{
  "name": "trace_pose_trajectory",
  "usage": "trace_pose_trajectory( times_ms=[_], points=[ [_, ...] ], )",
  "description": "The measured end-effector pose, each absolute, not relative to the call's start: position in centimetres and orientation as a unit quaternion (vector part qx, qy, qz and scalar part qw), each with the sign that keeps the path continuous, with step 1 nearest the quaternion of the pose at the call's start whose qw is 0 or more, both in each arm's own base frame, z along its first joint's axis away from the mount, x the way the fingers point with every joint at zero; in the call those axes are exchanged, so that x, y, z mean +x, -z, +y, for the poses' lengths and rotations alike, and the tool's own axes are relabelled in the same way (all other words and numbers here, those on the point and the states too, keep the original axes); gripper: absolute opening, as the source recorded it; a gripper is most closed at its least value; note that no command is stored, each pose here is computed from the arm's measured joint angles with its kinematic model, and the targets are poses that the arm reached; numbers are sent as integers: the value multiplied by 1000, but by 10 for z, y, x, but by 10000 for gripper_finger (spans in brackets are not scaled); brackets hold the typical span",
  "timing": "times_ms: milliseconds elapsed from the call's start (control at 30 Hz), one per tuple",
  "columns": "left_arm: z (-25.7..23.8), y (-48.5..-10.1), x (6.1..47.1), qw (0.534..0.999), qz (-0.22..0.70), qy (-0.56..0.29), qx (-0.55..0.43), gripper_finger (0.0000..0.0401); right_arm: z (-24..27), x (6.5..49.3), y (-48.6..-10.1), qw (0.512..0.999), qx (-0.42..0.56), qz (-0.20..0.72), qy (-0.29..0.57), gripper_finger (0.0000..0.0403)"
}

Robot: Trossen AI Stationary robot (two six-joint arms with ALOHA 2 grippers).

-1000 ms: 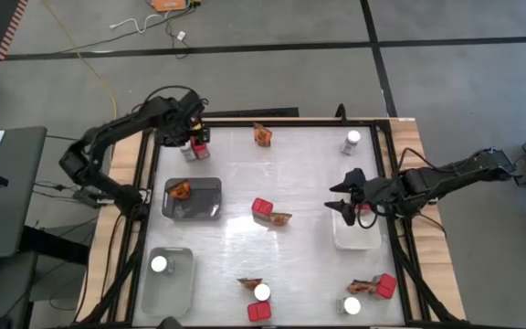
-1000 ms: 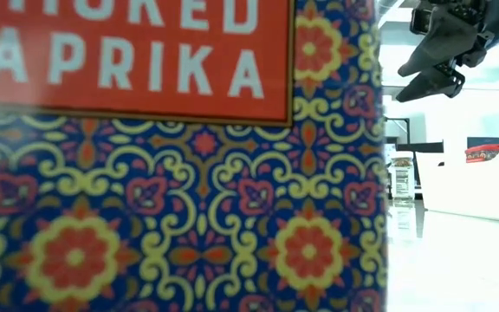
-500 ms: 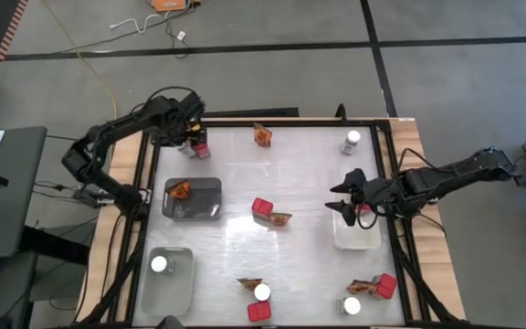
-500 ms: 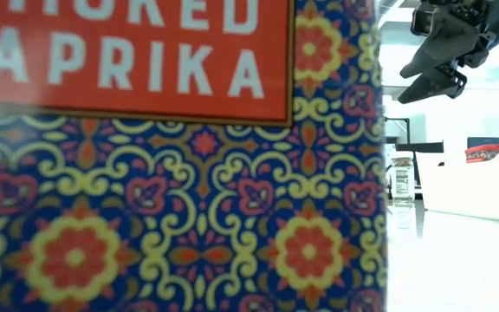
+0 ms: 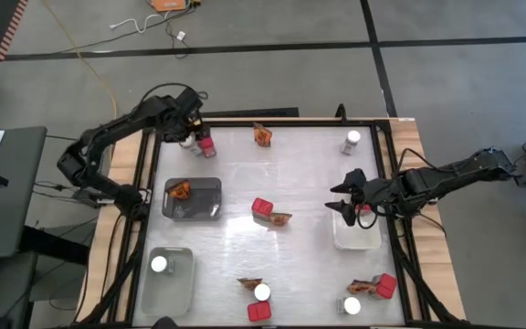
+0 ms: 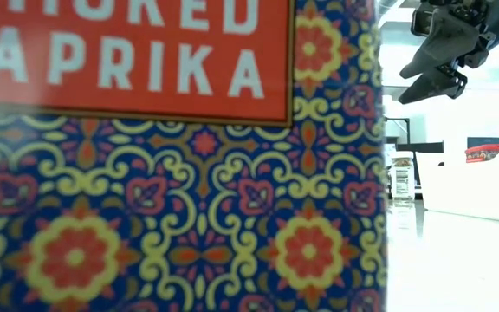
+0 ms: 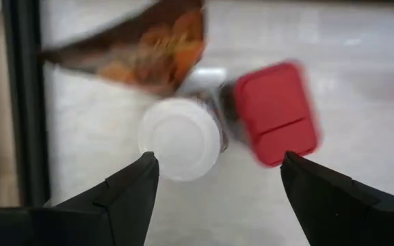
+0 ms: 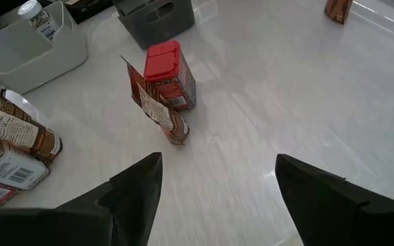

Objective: Sort spices by type
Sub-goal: Put the white spice bottle into the gray bin

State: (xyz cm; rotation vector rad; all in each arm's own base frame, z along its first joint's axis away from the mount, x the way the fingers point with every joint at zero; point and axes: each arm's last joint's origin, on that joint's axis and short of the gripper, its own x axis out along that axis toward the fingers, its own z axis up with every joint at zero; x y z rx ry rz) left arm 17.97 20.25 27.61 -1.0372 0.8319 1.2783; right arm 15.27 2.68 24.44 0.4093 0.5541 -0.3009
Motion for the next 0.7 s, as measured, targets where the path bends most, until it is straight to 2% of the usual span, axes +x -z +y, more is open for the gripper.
trace_pose_trajectory(
  times_ms=[167,333,700],
  points=[
    [198,-293,176,638,310,-548,-443,295,27,153,-244,930,199,271,147,311],
    [192,-302,170,666,325,-532,-410,295,27,153,-244,930,199,271,147,311],
    [195,-292,171,623,341,-551,-437,295,27,153,-244,930,200,271,147,311]
  ],
)
